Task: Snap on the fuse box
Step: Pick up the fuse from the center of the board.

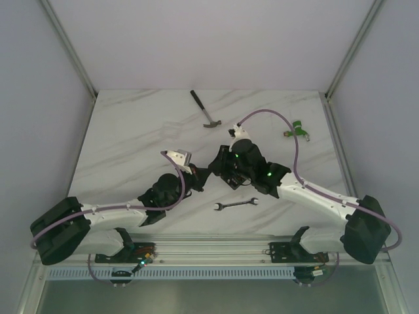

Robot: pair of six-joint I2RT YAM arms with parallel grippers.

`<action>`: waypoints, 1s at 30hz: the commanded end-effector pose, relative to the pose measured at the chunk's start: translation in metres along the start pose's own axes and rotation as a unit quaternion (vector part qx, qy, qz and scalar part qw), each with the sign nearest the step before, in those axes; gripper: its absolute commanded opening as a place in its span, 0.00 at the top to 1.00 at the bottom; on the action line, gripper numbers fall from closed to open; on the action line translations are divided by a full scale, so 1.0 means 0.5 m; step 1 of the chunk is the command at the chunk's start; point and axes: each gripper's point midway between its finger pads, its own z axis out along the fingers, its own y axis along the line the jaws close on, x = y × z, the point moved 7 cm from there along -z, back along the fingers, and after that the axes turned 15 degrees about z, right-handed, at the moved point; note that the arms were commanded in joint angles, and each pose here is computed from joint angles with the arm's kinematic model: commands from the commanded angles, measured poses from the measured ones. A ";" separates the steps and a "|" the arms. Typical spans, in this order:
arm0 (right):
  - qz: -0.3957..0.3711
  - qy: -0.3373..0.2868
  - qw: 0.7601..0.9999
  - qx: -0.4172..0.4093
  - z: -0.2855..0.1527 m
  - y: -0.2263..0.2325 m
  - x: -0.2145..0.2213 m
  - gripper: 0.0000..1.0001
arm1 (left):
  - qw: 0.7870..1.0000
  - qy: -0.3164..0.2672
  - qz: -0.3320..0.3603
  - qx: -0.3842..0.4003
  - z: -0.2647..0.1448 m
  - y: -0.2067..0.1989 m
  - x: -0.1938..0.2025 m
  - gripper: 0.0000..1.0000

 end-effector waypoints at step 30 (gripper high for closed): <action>-0.382 0.153 0.836 -0.363 -0.153 0.047 -0.079 0.55 | 0.958 0.000 0.036 0.284 -0.072 -0.052 -0.135 1.00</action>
